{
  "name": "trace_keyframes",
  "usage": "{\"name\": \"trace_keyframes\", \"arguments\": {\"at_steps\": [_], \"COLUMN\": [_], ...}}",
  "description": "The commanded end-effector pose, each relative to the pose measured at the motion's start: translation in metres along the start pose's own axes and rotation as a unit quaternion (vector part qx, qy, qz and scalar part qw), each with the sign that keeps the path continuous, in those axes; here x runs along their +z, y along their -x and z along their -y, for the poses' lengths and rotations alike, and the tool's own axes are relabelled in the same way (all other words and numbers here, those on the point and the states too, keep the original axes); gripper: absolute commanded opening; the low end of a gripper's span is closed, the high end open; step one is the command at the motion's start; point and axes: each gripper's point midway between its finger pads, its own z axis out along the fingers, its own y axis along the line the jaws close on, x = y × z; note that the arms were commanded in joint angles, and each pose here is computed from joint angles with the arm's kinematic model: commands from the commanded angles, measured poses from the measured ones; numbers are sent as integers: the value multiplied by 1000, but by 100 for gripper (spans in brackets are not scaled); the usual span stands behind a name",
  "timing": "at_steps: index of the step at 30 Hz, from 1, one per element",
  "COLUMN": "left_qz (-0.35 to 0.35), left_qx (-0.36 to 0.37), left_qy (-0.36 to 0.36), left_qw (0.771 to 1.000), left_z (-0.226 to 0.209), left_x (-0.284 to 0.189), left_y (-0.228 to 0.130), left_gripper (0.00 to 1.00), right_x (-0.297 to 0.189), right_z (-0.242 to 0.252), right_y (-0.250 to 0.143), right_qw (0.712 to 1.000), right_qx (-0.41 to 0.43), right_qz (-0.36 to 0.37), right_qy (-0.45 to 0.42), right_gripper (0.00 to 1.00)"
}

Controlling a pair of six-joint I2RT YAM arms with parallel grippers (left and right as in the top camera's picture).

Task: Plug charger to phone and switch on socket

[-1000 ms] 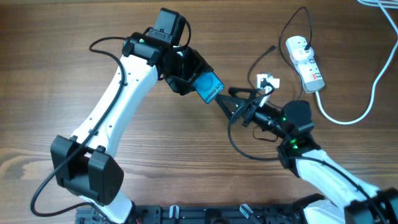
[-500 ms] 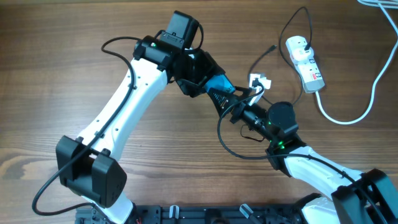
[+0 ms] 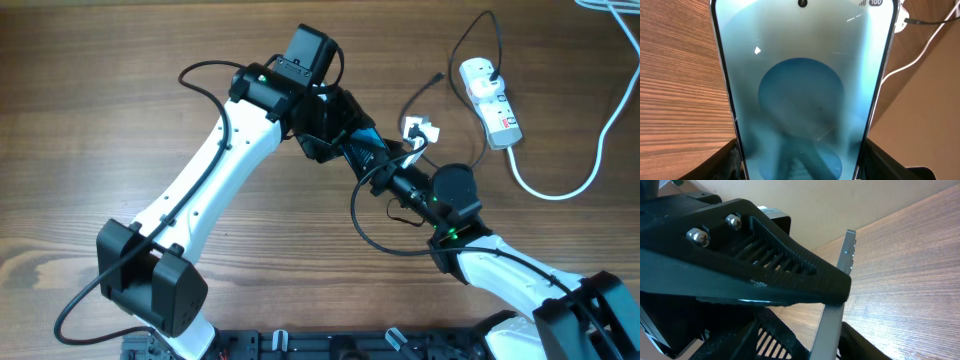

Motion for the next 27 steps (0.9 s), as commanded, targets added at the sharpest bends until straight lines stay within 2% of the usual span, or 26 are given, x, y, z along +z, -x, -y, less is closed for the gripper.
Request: {"name": "trace_keyframes", "arguments": {"at_steps": [1, 6, 13, 17, 19, 24, 27], "left_qz": [6, 4, 20, 21, 21, 21, 21], "left_qx": [17, 21, 21, 21, 21, 21, 21], "left_qy": [-22, -21, -16, -15, -15, -14, -14], "left_qw": [1000, 1000, 999, 999, 999, 999, 999], "left_z": [16, 17, 15, 15, 15, 15, 15], "left_x": [-13, -12, -12, -12, -12, -12, -12], "left_y": [-10, -14, -8, -8, -8, -8, -8], "left_gripper": [54, 54, 55, 56, 56, 59, 66], "right_x": [3, 3, 3, 3, 3, 3, 3], "right_z": [-2, -1, -3, -6, -7, -7, -8], "right_y": [4, 4, 2, -1, 0, 1, 2], "right_qw": [1000, 1000, 1000, 1000, 1000, 999, 999], "right_qx": [5, 6, 5, 6, 12, 28, 34], "right_qz": [7, 8, 3, -6, -5, -4, -2], "right_qy": [1, 0, 4, 13, 14, 15, 17], "right_gripper": [49, 39, 31, 21, 19, 13, 10]}}
